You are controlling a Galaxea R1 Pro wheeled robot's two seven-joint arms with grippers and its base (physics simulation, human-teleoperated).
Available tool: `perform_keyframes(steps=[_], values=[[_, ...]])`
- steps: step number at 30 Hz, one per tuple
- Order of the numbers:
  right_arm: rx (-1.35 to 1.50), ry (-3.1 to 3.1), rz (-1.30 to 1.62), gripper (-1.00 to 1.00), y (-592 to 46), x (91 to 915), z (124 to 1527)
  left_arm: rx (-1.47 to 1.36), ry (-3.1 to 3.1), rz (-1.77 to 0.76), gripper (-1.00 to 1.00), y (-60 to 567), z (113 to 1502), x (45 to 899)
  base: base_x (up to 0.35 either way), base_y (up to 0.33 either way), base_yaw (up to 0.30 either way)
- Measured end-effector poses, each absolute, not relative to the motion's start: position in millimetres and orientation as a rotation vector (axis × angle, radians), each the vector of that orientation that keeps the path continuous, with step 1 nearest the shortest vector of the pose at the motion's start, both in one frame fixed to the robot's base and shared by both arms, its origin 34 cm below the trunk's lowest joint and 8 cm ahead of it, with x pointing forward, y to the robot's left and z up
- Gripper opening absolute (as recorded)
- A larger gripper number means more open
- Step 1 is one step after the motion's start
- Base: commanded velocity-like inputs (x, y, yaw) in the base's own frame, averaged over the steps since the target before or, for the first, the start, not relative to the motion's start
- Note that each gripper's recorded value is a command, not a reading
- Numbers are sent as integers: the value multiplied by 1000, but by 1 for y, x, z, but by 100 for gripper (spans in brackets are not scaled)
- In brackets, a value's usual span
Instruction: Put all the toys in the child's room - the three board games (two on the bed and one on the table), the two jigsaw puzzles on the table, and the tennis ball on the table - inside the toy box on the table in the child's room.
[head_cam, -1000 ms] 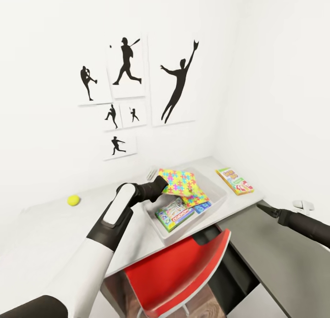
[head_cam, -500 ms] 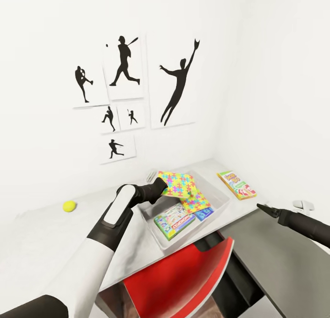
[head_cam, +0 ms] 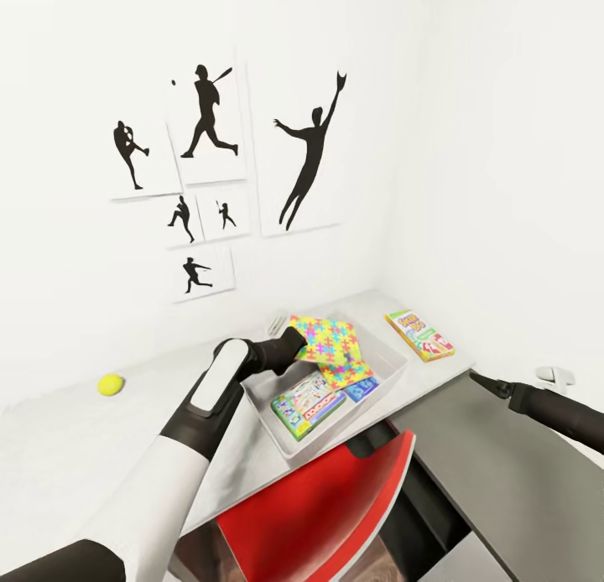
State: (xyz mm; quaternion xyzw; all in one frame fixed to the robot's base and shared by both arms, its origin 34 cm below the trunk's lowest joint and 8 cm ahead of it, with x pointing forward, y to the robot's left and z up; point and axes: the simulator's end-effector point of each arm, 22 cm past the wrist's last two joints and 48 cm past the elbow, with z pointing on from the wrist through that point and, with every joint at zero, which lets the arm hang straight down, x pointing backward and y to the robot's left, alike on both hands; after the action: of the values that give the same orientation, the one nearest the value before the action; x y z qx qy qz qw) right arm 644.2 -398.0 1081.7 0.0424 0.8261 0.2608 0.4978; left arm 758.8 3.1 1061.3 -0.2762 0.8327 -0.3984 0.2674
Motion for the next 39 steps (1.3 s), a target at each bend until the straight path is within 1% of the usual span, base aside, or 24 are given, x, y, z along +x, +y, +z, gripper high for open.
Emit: perform_keyframes(steps=[13, 25, 39], values=[[103, 2000, 631, 100, -398, 644, 1082, -802, 2283, -1127, -100, -4, 1047, 752, 0, 0, -7], [104, 2005, 631, 100, -398, 645, 1079, -851, 2350, -1103, -100, -3, 1014, 744, 0, 0, 0], [111, 2025, 633, 100, -398, 646, 1068, -852, 2353, -1103, -100, -3, 1011, 752, 0, 0, 0]])
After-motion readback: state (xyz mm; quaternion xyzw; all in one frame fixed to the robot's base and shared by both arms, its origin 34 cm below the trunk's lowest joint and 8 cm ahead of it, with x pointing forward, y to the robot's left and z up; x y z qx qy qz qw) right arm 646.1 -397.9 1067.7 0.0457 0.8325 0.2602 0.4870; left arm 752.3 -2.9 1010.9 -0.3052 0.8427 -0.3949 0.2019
